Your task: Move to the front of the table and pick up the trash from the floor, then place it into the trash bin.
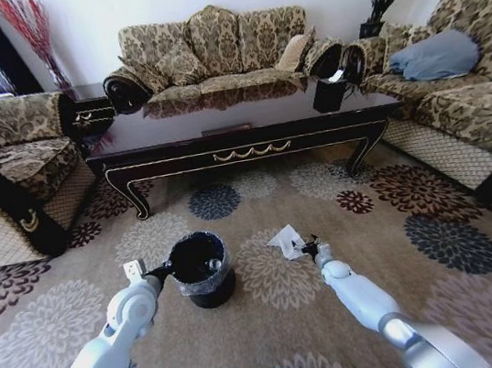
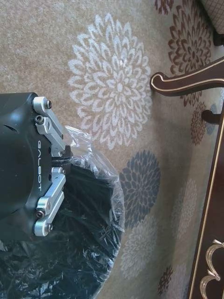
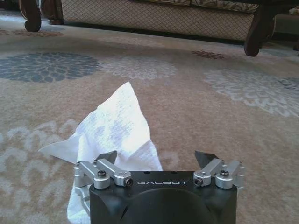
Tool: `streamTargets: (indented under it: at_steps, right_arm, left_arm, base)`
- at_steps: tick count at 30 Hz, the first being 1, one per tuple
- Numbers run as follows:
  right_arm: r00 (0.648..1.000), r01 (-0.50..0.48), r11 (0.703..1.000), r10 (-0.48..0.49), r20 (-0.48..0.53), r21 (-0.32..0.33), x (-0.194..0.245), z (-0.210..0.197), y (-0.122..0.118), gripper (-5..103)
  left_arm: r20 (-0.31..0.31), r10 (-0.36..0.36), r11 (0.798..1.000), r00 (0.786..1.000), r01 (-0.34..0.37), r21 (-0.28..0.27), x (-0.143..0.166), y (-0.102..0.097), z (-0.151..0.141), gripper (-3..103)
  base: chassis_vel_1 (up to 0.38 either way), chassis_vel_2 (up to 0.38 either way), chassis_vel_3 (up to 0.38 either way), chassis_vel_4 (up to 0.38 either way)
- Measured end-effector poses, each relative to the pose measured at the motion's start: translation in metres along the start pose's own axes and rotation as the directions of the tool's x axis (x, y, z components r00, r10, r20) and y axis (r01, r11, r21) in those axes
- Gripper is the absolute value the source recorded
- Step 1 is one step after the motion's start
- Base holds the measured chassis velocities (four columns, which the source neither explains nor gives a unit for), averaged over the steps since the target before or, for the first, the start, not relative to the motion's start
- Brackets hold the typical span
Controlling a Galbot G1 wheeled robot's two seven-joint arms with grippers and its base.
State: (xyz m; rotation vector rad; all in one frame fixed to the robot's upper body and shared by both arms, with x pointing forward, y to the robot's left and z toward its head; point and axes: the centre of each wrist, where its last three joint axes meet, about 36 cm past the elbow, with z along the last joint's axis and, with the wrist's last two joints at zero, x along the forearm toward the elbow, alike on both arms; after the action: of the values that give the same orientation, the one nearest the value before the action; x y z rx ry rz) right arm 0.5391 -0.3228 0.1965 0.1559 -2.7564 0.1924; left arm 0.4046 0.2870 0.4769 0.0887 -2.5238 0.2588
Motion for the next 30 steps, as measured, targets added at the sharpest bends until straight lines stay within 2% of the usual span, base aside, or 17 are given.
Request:
streamTargets:
  at_steps: [1,2,4,8,11,14,15,18,20,22,23,25,30]
  right_arm:
    - [1.0,0.001,1.0,-0.001,0.0,0.0,0.0,0.0,0.0,93]
    - [1.0,0.004,1.0,-0.004,0.001,0.003,0.0,0.001,0.001,83]
    - [1.0,0.005,1.0,-0.005,0.001,0.005,0.0,0.001,0.002,83]
    - [1.0,0.009,1.0,-0.009,-0.001,0.008,0.001,0.003,0.002,61]
    - [1.0,0.009,1.0,-0.009,-0.001,0.007,0.003,0.004,0.001,56]
    - [1.0,0.01,1.0,-0.01,-0.001,0.005,0.005,0.007,0.002,39]
    - [1.0,0.01,1.0,-0.01,-0.001,0.005,0.005,0.007,0.002,39]
    - [1.0,0.009,1.0,-0.009,0.002,0.002,0.008,0.008,0.001,23]
    - [1.0,0.01,1.0,-0.01,0.003,0.002,0.009,0.008,0.001,23]
    - [1.0,0.008,1.0,-0.008,0.008,0.002,0.011,0.007,-0.001,13]
    - [1.0,0.008,1.0,-0.008,0.008,0.002,0.011,0.007,-0.001,13]
    - [1.0,0.004,1.0,-0.004,0.011,0.0,0.014,0.005,-0.002,2]
    - [1.0,-0.001,1.0,0.001,0.016,-0.001,0.017,0.004,-0.004,0]
  left_arm:
    - [0.0,0.0,1.0,1.0,0.0,0.0,0.0,0.0,0.0,4]
    - [0.001,-0.001,1.0,1.0,0.001,-0.001,0.0,0.0,0.0,4]
    - [0.001,-0.002,1.0,1.0,0.002,0.0,0.001,0.001,0.0,4]
    - [0.002,-0.006,1.0,1.0,0.006,0.001,0.001,0.001,0.0,4]
    - [0.001,-0.006,1.0,1.0,0.006,0.003,0.001,0.001,0.001,4]
    - [-0.001,-0.005,1.0,1.0,0.005,0.002,0.001,0.0,0.002,4]
    - [-0.001,-0.005,1.0,1.0,0.005,0.002,0.001,0.0,0.002,4]
    - [0.001,-0.005,1.0,1.0,0.005,0.001,0.001,0.0,0.001,4]
    - [0.002,-0.005,1.0,1.0,0.005,0.001,0.001,0.0,0.001,4]
    - [0.003,-0.005,1.0,1.0,0.005,0.002,0.001,0.0,0.001,4]
    - [0.003,-0.005,1.0,1.0,0.005,0.002,0.001,0.0,0.001,4]
    - [0.003,-0.003,1.0,1.0,0.003,0.005,0.001,-0.001,0.001,4]
    - [0.003,0.001,1.0,1.0,-0.001,0.008,0.002,-0.002,0.002,4]
  base:
    - [0.0,0.0,0.0,0.0]
    - [0.0,0.0,0.0,0.0]
    - [0.0,0.0,0.0,0.0]
    - [0.0,0.0,0.0,0.0]
    - [0.0,0.0,0.0,0.0]
    - [0.0,0.0,0.0,0.0]
    - [0.0,0.0,0.0,0.0]
    - [0.0,0.0,0.0,0.0]
    - [0.0,0.0,0.0,0.0]
    - [0.0,0.0,0.0,0.0]
    - [0.0,0.0,0.0,0.0]
    - [0.0,0.0,0.0,0.0]
    - [0.0,0.0,0.0,0.0]
